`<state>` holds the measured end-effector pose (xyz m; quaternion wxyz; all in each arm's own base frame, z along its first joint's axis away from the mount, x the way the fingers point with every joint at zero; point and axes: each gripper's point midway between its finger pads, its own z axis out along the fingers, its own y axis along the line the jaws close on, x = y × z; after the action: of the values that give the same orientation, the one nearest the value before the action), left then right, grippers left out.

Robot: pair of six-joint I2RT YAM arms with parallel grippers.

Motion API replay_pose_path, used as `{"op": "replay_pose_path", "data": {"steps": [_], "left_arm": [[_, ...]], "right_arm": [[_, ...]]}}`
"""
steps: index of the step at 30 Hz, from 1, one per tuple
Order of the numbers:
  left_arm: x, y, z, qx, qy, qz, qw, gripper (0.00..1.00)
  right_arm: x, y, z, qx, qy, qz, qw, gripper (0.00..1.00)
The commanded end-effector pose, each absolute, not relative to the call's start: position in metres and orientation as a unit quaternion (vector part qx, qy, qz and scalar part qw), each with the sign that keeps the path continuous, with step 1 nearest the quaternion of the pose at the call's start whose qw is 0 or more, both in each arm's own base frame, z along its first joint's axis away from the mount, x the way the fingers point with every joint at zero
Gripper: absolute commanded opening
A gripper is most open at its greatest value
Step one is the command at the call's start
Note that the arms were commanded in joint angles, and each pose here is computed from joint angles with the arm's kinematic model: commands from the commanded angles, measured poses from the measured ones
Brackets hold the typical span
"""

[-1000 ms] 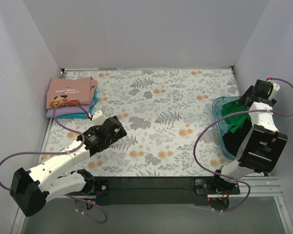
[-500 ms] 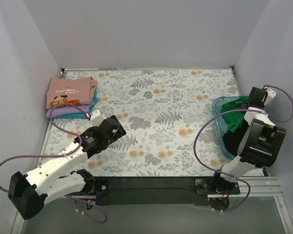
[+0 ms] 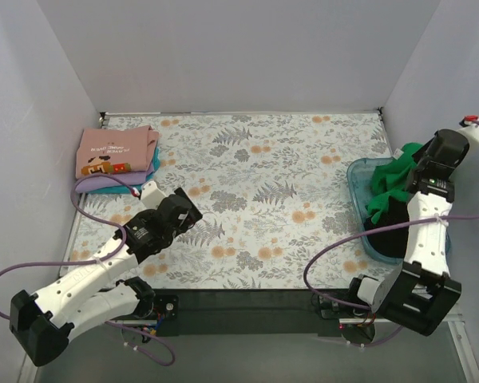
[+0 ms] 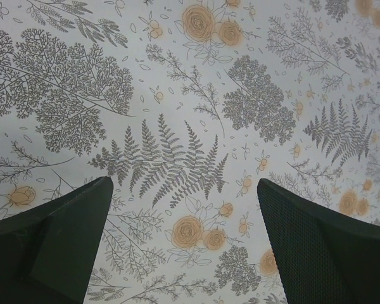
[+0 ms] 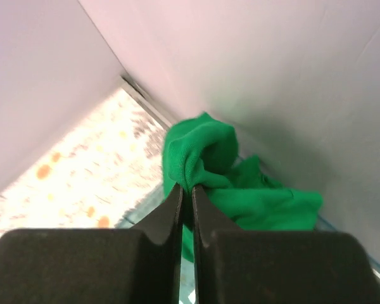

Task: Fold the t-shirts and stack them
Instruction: Grab the tshirt from the pile, then move the tshirt to the center of the board

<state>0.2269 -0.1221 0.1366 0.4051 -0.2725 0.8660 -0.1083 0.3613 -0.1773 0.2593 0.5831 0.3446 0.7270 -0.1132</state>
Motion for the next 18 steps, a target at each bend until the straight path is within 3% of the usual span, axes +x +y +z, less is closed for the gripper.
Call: {"op": "replay_pose_path", "data": {"steps": [1, 12, 18], "left_arm": [[0.227, -0.114, 0.144, -0.29, 0.852, -0.108, 0.423, 0.98], [0.224, -0.112, 0.15, -0.297, 0.842, -0.131, 0.431, 0.98], [0.223, -0.107, 0.147, -0.307, 0.84, -0.117, 0.431, 0.98]], "right_arm": [[0.351, -0.163, 0.349, 0.312, 0.686, -0.091, 0.651, 0.01], [0.348, -0.032, 0.518, 0.126, 0.655, 0.125, 0.735, 0.01], [0.349, 0.106, 0.579, 0.017, 0.629, 0.256, 0.733, 0.01]]}}
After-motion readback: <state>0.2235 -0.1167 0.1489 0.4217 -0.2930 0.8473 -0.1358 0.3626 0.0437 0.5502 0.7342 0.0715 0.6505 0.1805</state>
